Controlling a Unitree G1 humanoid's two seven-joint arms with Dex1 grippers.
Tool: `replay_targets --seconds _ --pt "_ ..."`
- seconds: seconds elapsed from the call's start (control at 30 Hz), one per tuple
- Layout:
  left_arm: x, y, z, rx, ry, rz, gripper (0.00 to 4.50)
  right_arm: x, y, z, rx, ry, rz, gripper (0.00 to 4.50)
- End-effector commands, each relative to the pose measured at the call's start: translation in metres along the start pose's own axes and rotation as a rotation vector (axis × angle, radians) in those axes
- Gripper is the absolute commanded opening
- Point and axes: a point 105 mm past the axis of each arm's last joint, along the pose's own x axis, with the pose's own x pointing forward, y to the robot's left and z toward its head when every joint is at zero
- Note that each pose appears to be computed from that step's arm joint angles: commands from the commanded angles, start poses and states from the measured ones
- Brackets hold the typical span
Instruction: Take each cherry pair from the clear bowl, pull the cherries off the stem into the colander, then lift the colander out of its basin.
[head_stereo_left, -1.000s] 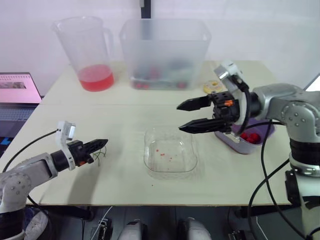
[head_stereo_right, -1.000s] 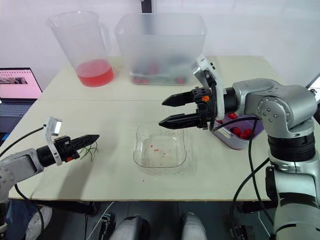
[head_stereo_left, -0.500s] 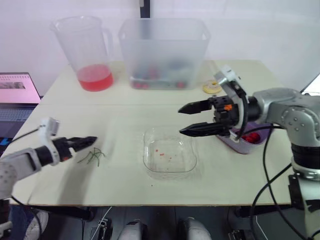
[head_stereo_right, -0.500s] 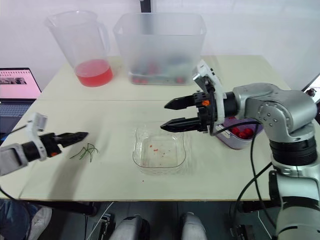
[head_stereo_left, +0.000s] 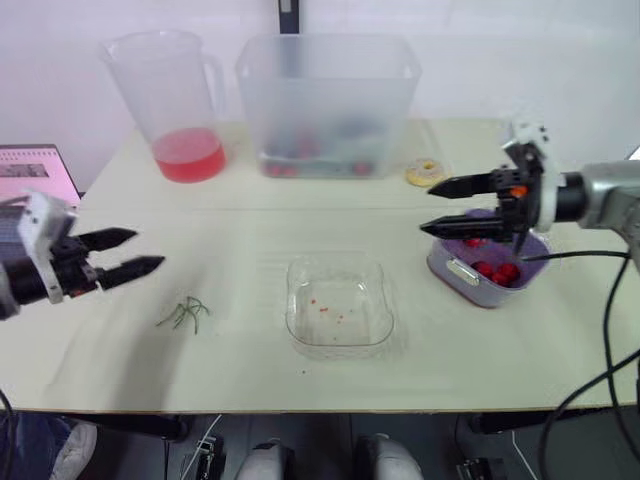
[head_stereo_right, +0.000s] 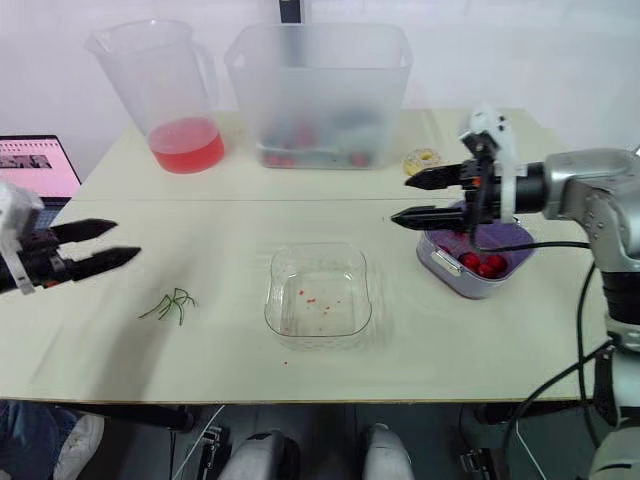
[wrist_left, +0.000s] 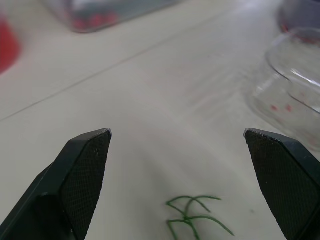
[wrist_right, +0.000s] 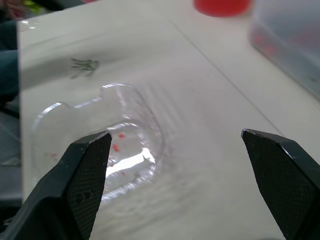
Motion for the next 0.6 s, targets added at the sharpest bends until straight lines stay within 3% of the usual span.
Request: replay_targets --seconds 0.03,0.17,0.33,0.5,0.6 --pt "-0.005 0.0 0.027 0.123 -0.004 -0.031 4.47 -0.028 -0.001 0.003 -0.048 0.006 -0.062 4.5" --pt "0.013 -0.014 0.036 0.197 0.0 -0.136 4.47 -0.058 -0.009 -0.022 -0.024 0.094 -0.204 4.5" --pt "0.036 -0.055 0.053 0.198 -0.069 -0.354 4.47 -0.087 0.009 -0.053 0.034 0.284 -0.256 4.5" --pt "0.044 -0.071 0.075 0.231 -0.103 -0.441 4.47 -0.124 0.024 -0.056 0.084 0.284 -0.334 4.5" --pt "0.053 -0.075 0.086 0.232 -0.138 -0.486 4.47 -0.146 0.03 -0.077 0.114 0.345 -0.4 4.5"
